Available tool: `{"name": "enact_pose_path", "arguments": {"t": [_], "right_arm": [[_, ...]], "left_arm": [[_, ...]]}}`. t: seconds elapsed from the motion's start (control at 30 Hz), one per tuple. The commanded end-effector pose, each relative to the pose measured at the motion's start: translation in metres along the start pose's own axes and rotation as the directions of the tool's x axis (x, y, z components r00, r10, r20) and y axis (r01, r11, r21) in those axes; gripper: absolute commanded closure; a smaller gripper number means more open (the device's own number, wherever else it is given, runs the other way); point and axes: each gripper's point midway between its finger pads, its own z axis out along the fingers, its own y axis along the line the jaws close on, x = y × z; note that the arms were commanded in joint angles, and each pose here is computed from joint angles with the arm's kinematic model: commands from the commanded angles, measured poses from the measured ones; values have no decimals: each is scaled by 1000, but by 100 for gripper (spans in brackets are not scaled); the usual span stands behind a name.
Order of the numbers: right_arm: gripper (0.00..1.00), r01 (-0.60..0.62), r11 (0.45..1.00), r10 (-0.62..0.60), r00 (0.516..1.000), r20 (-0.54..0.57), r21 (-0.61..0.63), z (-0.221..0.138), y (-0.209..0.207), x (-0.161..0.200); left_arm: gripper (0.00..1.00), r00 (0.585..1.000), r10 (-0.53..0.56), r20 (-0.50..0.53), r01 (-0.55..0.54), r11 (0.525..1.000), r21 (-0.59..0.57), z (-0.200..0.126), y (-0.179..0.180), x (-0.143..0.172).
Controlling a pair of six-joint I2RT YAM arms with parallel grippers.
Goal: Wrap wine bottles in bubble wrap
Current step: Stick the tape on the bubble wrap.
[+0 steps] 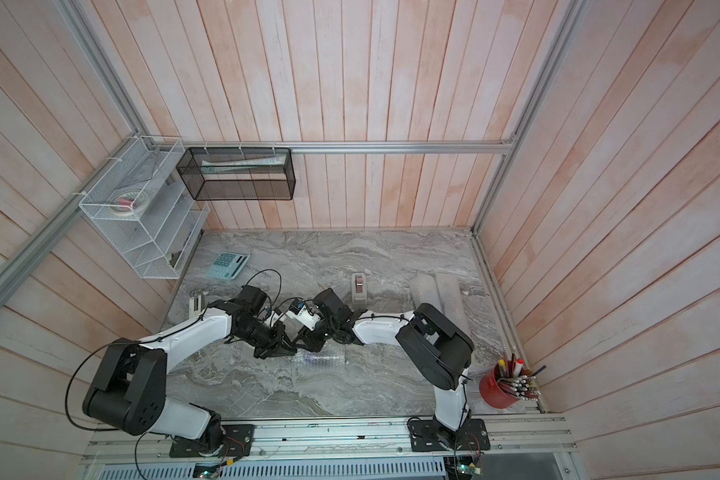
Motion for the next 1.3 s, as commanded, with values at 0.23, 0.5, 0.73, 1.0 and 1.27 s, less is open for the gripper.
{"name": "enact_pose_path", "arguments": {"t": [0.23, 0.5, 0.73, 1.0, 1.27], "right_arm": [[57, -42, 998, 48, 988, -147, 43, 8, -10, 45], [57, -39, 999, 43, 989, -139, 29, 6, -5, 44], [57, -41, 999, 44, 991, -123, 23, 4, -2, 39], [57, -51, 999, 52, 993, -104, 16, 2, 1, 34], [57, -55, 998, 57, 993, -102, 22, 2, 0, 32]], "left_arm": [[81, 997, -79, -10, 76, 978, -194, -12, 30, 19], [80, 998, -50, 48, 57, 984, -170, -37, 3, 16], [88, 989, -28, 146, 48, 990, -134, -58, -19, 2], [94, 995, -32, 90, 31, 999, 12, -11, -25, -11], [96, 999, -43, 26, 44, 998, -40, 10, -4, 9]]}}
